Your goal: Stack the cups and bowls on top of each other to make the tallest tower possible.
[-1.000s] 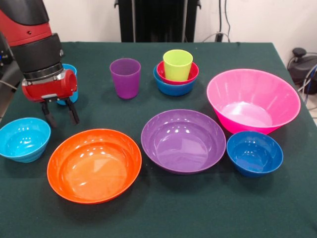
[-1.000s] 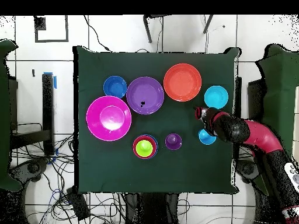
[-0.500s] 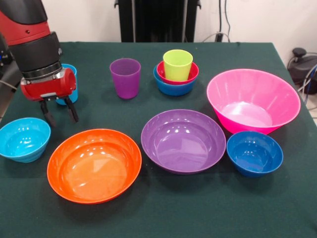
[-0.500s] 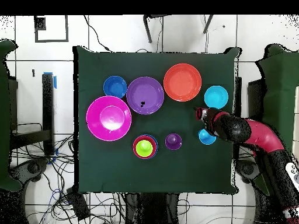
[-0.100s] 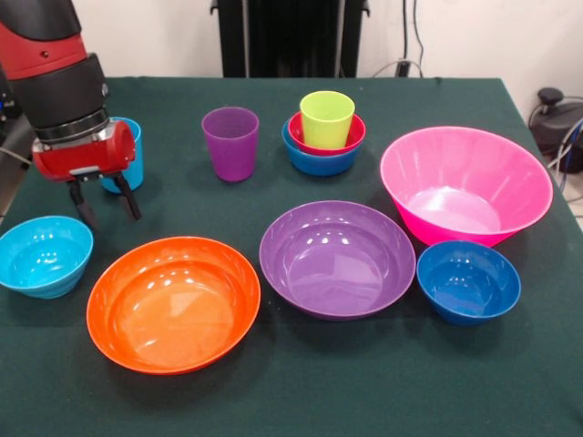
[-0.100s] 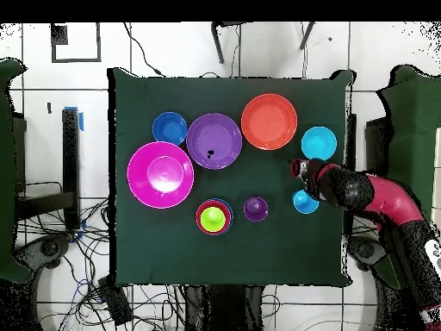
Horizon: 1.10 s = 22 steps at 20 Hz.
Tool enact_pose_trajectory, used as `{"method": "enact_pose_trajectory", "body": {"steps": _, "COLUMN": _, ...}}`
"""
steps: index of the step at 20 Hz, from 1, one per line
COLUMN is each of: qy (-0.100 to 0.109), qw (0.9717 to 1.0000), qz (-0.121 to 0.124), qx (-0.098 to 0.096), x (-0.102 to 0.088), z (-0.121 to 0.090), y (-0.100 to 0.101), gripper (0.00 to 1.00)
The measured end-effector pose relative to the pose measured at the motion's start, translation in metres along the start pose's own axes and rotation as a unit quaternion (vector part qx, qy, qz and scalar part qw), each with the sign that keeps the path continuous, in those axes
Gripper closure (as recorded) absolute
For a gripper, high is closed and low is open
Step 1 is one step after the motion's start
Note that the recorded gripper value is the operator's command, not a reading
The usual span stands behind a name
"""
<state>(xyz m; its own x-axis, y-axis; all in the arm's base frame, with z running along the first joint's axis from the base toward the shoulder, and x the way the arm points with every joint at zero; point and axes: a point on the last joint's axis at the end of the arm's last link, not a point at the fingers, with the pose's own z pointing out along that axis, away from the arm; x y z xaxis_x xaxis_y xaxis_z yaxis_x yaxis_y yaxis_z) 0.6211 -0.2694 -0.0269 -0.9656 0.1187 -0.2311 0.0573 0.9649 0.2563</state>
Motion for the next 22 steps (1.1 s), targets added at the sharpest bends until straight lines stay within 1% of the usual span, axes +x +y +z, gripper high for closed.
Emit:
{"method": "enact_pose_trajectory", "body": {"steps": 3, "qy": 0.005, "qw": 1.0000, "qz": -0.005, "qx": 0.002, "x": -0.005, "z": -0.003, "y": -0.005, "gripper": 0.00}}
{"method": "enact_pose_trajectory", "body": {"steps": 11, "qy": 0.008, "qw": 0.9997, "qz": -0.022, "qx": 0.007, "x": -0.017, "z": -0.009, "y": -0.015, "gripper": 0.00}}
{"method": "enact_pose_trajectory", "body": {"steps": 16, "qy": 0.001, "qw": 0.9995, "qz": -0.029, "qx": 0.010, "x": -0.027, "z": -0.010, "y": -0.021, "gripper": 0.00}}
{"method": "enact_pose_trajectory", "body": {"steps": 20, "qy": -0.001, "qw": 0.9994, "qz": -0.033, "qx": 0.010, "x": -0.028, "z": -0.012, "y": -0.021, "gripper": 0.00}}
{"method": "enact_pose_trajectory", "body": {"steps": 22, "qy": -0.002, "qw": 0.9993, "qz": -0.034, "qx": 0.013, "x": -0.031, "z": -0.017, "y": -0.022, "gripper": 0.00}}
